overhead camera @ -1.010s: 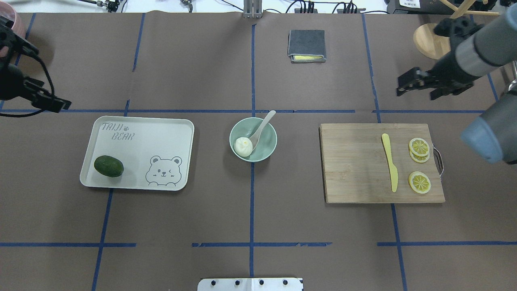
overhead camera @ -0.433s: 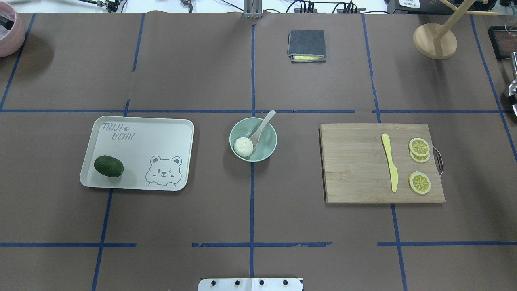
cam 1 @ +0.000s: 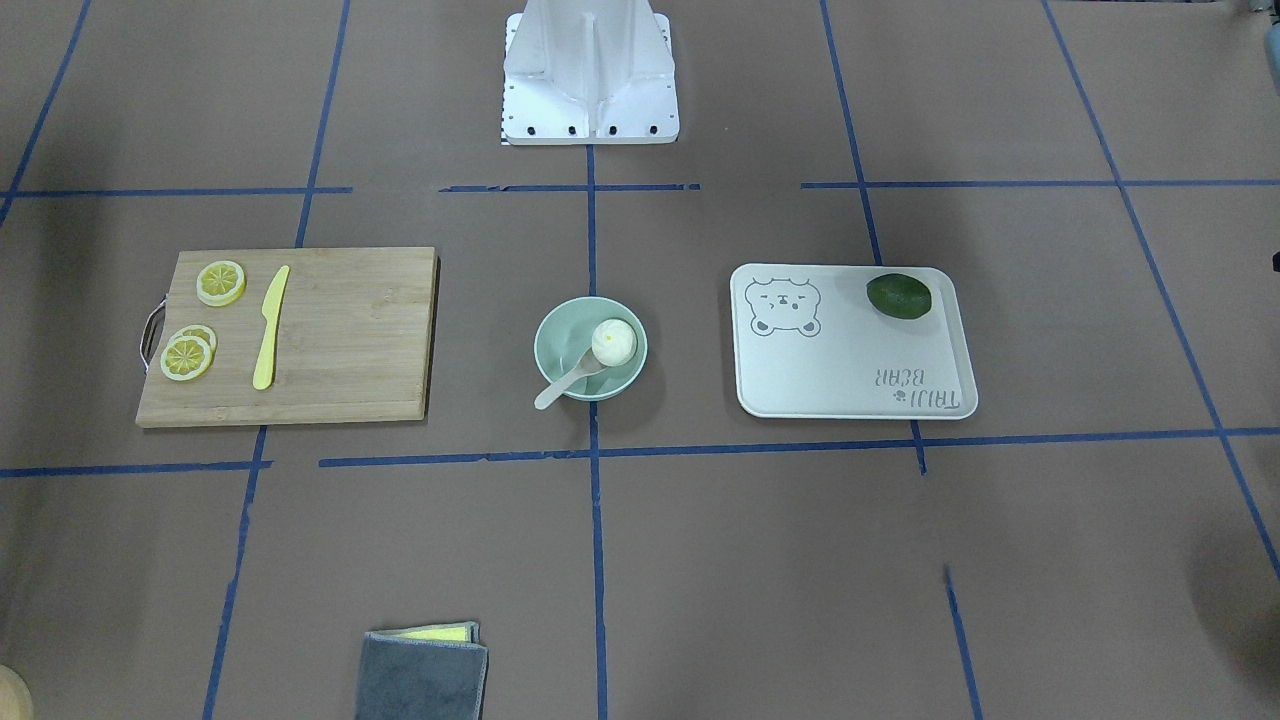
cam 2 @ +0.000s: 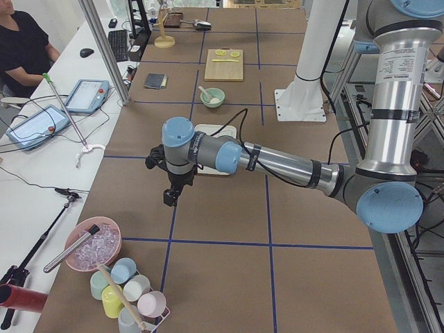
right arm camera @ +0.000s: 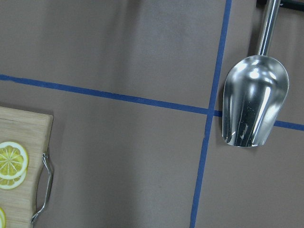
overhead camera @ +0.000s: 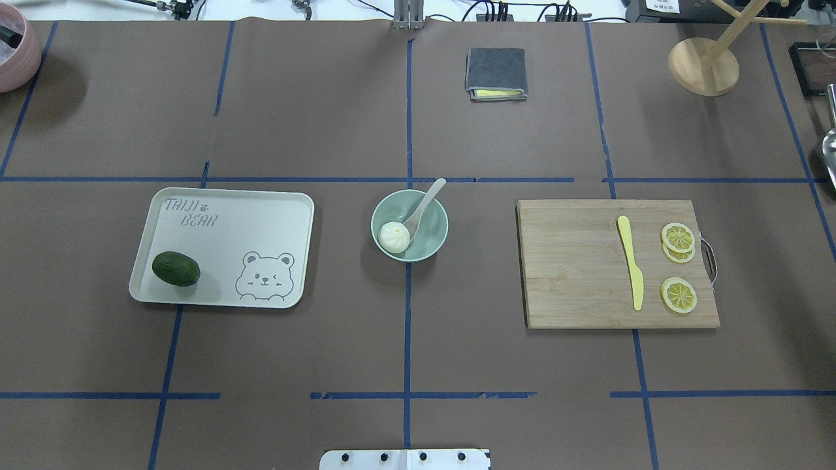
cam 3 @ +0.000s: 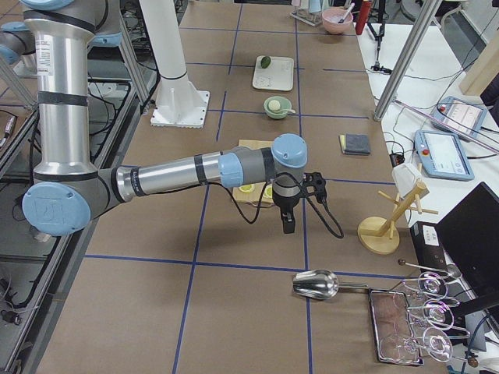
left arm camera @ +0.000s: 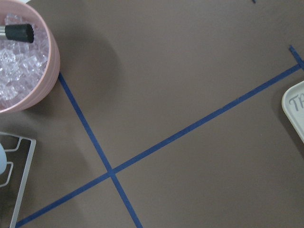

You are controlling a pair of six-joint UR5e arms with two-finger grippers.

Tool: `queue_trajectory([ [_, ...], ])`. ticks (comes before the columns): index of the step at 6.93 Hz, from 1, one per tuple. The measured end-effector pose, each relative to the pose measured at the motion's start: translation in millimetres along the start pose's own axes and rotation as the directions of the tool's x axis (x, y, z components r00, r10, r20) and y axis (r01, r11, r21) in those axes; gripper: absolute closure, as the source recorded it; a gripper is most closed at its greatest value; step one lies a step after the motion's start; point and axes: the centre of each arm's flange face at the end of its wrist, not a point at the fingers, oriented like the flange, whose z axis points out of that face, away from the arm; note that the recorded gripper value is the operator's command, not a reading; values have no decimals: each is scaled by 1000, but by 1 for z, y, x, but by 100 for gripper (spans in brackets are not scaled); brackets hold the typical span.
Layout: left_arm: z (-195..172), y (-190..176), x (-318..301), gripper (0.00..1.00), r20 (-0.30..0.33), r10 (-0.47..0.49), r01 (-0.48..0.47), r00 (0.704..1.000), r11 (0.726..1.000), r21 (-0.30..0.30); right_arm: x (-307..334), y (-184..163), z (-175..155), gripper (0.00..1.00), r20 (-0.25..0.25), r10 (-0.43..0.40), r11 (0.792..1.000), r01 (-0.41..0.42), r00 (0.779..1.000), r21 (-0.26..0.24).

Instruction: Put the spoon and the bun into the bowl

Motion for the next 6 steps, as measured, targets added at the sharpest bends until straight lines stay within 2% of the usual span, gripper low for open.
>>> queue_trajectory([
  [1, 6, 13, 0, 0, -46, -21, 21, 999, 1000, -12, 6, -3, 4, 0, -1, 5, 1000, -5, 1000, -10],
  [2, 10, 23, 0, 0, -65, -21, 20, 998, 1000, -10, 9, -5, 8, 0, -1, 9, 1000, -9, 1000, -16],
  [4, 13, 28, -1, 0, -66, 22, -20, 998, 999, 28, 10, -3, 12, 0, 25, 19, 1000, -18, 1000, -23],
  [6, 15, 25, -3, 0, -58, 36, -34, 998, 999, 40, 10, -2, 13, 0, 48, 27, 999, -26, 998, -26],
])
